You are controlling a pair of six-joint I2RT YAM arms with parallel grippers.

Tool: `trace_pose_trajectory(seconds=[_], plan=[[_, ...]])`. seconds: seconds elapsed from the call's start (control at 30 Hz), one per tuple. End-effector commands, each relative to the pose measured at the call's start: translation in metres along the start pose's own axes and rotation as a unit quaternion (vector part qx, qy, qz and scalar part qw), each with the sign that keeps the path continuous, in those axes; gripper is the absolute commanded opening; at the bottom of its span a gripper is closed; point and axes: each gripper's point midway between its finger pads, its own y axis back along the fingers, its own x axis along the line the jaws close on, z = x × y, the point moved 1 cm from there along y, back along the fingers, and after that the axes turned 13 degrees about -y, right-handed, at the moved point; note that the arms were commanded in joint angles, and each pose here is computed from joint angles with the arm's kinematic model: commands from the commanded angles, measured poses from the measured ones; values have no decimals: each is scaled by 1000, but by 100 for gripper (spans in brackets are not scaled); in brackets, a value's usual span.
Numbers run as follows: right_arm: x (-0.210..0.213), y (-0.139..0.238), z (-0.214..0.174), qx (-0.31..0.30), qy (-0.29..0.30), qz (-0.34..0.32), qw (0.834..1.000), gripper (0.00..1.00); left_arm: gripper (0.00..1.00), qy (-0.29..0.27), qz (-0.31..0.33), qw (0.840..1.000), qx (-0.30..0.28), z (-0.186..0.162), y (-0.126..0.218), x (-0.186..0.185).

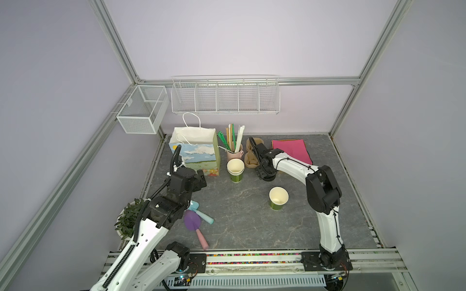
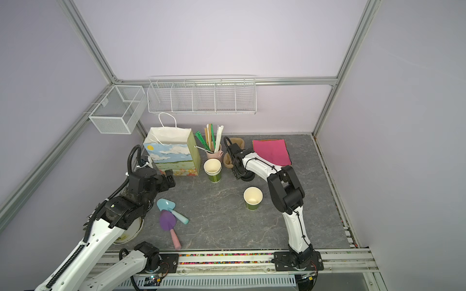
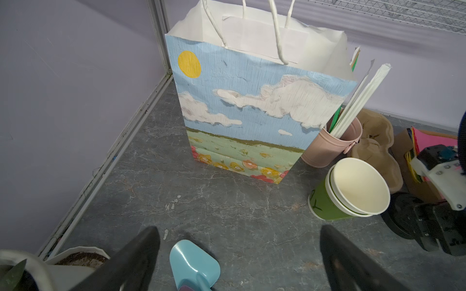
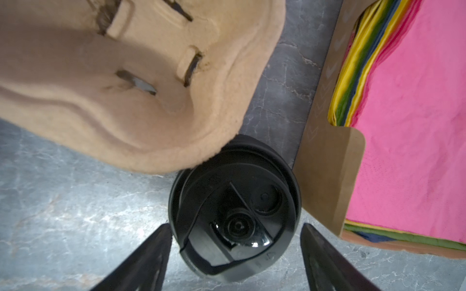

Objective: Pack the takeout coffee
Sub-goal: 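Lower the right gripper and grasp the black cup lid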

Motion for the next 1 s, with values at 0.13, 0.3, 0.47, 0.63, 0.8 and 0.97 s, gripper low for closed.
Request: trace_pose_trajectory(seconds=[0.13,0.3,0.47,0.63,0.8,0.97], plan=[[2,-7,-5,12,17,-7,1000,83,99,-5,5,1000,3,-3,0,3],[2,-7,-6,12,17,-7,1000,79,99,-4,5,1000,3,-3,-1,3],[1,-1,-3,6,13,-3,1000,74,99,-4,6,1000,3,-2,0,3],[1,8,-1,1,7,4,1000,72,99,-5,6,1000,6,-4,-2,3],[1,28,2,-15,-5,26,1000,72,99,-5,4,1000,8,-4,-3,2],[0,36,3,-20,-5,34,999,72,99,-5,1,1000,10,-4,-4,1]])
